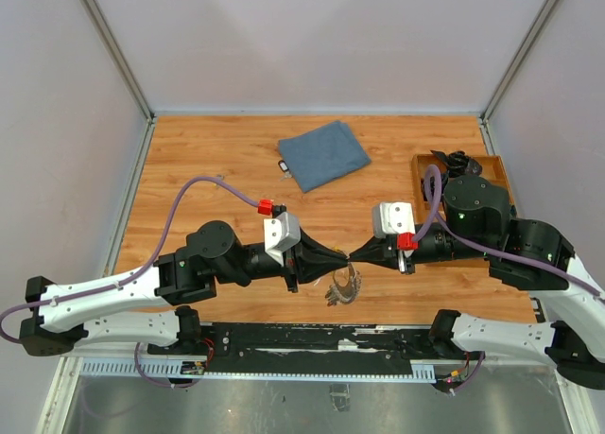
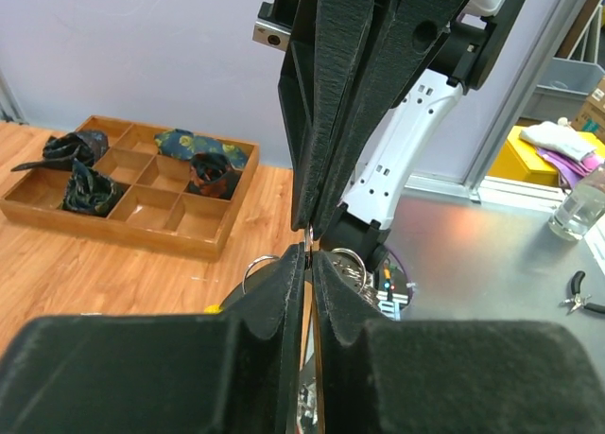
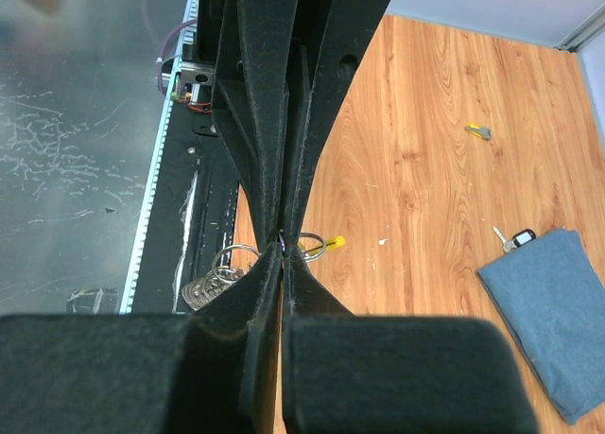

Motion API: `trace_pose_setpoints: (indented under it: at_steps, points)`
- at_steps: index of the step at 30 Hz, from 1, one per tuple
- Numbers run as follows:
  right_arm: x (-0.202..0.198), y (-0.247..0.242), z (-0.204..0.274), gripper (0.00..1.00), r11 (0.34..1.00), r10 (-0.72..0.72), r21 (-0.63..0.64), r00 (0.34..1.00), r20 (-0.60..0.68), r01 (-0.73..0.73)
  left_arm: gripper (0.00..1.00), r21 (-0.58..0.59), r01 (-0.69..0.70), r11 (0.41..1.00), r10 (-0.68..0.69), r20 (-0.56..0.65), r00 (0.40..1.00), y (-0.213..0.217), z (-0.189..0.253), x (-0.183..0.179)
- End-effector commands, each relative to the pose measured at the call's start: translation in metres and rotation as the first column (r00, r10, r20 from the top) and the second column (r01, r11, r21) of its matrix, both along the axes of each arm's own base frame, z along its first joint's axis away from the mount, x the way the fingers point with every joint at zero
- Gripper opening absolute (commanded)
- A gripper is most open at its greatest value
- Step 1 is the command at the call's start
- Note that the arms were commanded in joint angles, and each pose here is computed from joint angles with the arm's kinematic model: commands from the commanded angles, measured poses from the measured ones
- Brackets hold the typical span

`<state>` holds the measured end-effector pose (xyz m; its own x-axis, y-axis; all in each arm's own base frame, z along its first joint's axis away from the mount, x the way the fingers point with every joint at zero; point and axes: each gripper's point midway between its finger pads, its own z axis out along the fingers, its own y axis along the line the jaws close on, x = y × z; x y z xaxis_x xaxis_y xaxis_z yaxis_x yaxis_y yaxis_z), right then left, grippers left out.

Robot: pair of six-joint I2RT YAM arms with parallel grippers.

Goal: Put the keys on the keyring

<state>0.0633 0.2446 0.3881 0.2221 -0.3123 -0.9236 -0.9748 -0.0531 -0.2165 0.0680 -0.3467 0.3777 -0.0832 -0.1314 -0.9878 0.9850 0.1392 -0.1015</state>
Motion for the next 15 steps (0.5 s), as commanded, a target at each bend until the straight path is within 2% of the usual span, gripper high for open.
trace_pose_setpoints:
  at_steps: [1,3,6,11,13,15]
  points:
    - [-0.009,0.007,0.014,0.0,0.997,0.048,0.067,0.999,0.005,-0.048,0.11,-0.048,-0.014,0.999,0.014,0.008,1.0,-0.001,0.016,0.003]
    - [-0.009,0.007,0.012,0.0,0.997,0.05,0.063,0.999,0.0,-0.05,0.1,-0.05,-0.015,0.999,0.016,0.008,1.0,-0.001,0.017,0.003]
    - [-0.01,0.009,0.01,0.0,0.996,0.057,0.062,0.998,-0.006,-0.056,0.01,-0.056,-0.019,0.998,0.02,0.006,1.0,0.0,0.019,0.004]
    - [-0.006,0.006,0.013,0.01,0.997,0.029,0.077,0.999,0.013,-0.03,0.01,-0.072,-0.03,0.997,0.031,0.006,0.999,0.004,0.022,0.004]
    - [-0.003,0.002,0.015,0.07,0.995,0.002,0.095,0.999,0.032,-0.005,0.01,-0.077,-0.031,0.997,0.032,0.009,0.999,0.007,0.023,0.004]
    - [-0.002,-0.002,0.017,0.2,0.993,-0.015,0.115,0.999,0.047,0.009,0.01,-0.086,-0.034,0.996,0.035,0.01,0.999,0.01,0.025,0.004]
